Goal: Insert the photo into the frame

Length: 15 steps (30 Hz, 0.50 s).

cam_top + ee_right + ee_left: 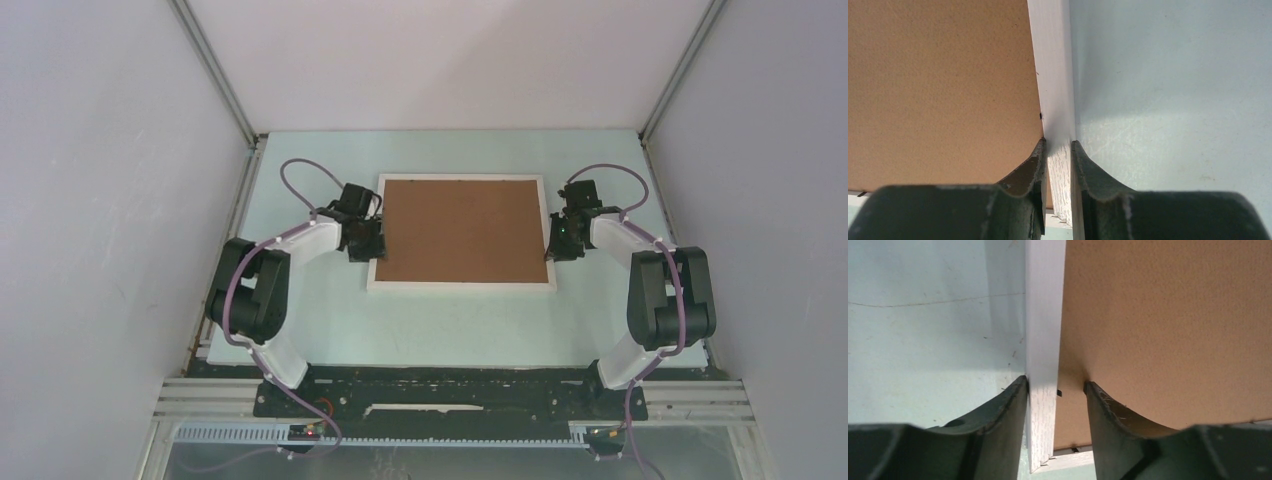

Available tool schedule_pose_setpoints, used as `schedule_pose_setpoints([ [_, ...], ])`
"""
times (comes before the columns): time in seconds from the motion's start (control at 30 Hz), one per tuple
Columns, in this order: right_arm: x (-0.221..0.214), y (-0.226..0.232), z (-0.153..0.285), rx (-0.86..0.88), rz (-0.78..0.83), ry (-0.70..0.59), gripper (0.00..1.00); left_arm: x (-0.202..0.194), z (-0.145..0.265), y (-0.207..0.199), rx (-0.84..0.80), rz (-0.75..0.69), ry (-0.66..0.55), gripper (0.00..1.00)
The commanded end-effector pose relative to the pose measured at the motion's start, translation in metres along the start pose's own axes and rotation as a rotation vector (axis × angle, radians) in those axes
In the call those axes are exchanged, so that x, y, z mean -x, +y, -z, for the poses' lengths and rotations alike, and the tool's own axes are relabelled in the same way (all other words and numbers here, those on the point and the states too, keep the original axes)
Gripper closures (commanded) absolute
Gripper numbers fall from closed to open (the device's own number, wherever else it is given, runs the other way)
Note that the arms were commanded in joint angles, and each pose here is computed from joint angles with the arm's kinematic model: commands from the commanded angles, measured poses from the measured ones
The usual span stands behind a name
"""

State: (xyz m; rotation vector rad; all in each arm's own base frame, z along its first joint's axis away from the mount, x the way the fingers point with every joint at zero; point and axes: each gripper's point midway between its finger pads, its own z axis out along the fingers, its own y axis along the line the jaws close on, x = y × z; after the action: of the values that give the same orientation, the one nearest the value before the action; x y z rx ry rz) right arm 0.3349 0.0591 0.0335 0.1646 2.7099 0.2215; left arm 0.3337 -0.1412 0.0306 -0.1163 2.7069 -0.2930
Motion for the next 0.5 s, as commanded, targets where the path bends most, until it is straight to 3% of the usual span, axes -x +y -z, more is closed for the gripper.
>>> schedule_pose_setpoints([
  [0.0,-0.013,0.021,0.006,0.075,0.02,0.031,1.0,-0.03,0.006,-0.001,0.002,-0.009,0.073,0.47],
  [0.13,-0.014,0.022,0.006,0.077,0.023,0.034,1.0,-0.011,0.03,-0.005,-0.202,0.126,-0.021,0.41],
  [0.47,-0.014,0.022,0.007,0.076,0.025,0.029,1.0,-0.005,0.032,0.024,-0.23,0.218,-0.041,0.36],
])
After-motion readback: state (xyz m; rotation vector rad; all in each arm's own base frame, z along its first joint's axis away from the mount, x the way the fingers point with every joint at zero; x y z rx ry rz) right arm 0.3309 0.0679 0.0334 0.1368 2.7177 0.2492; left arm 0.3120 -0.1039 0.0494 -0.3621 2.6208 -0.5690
